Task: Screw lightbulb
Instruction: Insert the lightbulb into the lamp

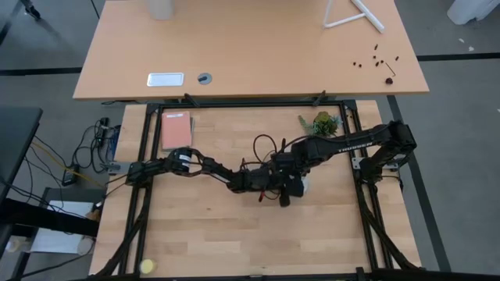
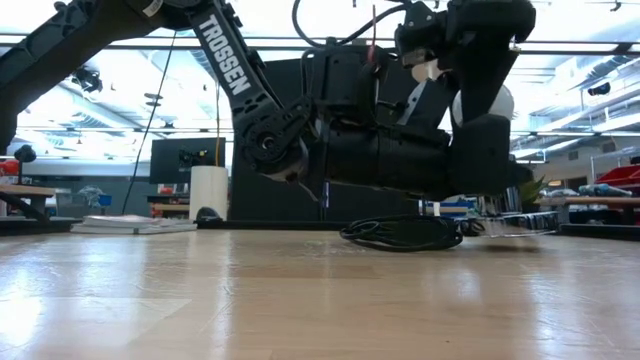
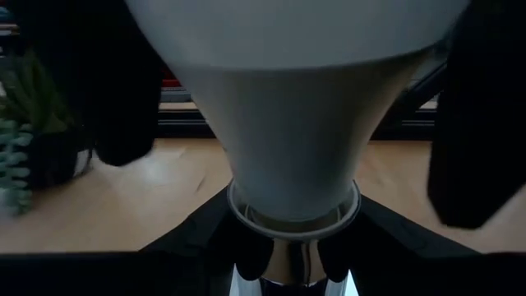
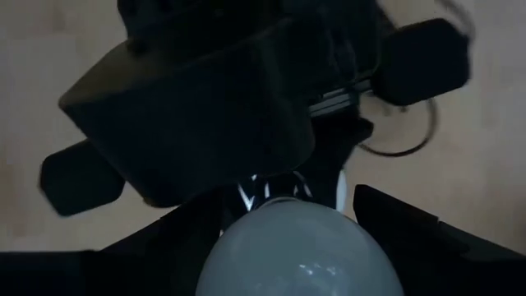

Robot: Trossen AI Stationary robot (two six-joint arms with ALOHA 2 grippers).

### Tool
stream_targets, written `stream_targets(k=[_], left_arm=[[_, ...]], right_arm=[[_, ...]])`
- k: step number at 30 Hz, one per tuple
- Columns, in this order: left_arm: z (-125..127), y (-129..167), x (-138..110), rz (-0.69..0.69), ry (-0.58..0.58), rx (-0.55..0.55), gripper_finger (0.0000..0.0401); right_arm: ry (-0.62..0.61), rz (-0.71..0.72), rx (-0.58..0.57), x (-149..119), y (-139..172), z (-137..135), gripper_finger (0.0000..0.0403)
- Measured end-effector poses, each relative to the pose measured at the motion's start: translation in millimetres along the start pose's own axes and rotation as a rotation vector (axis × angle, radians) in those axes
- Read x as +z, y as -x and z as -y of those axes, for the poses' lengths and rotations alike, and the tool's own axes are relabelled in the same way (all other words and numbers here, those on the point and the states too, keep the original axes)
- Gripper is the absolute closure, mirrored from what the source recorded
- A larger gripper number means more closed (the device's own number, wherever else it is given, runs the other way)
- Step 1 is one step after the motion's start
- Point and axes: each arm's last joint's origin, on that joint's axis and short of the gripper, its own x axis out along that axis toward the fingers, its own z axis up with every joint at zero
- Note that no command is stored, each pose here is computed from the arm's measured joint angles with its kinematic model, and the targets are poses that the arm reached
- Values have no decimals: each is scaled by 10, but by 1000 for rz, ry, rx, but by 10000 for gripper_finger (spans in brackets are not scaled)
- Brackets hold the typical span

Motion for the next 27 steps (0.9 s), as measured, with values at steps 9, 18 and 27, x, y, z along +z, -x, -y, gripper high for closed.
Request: stream_targets(k=[9,18,27], left_arm=[[-24,-2,2,2,-1,36,214],[-22,-2,3,3,-2,34,214],[-18,-1,3,2,-5,34,214]], right_arm=[[94,27,-81,10,2,21,121],[183,45,-49,36,2,8,124],[185,32,-38,25,2,8,124]])
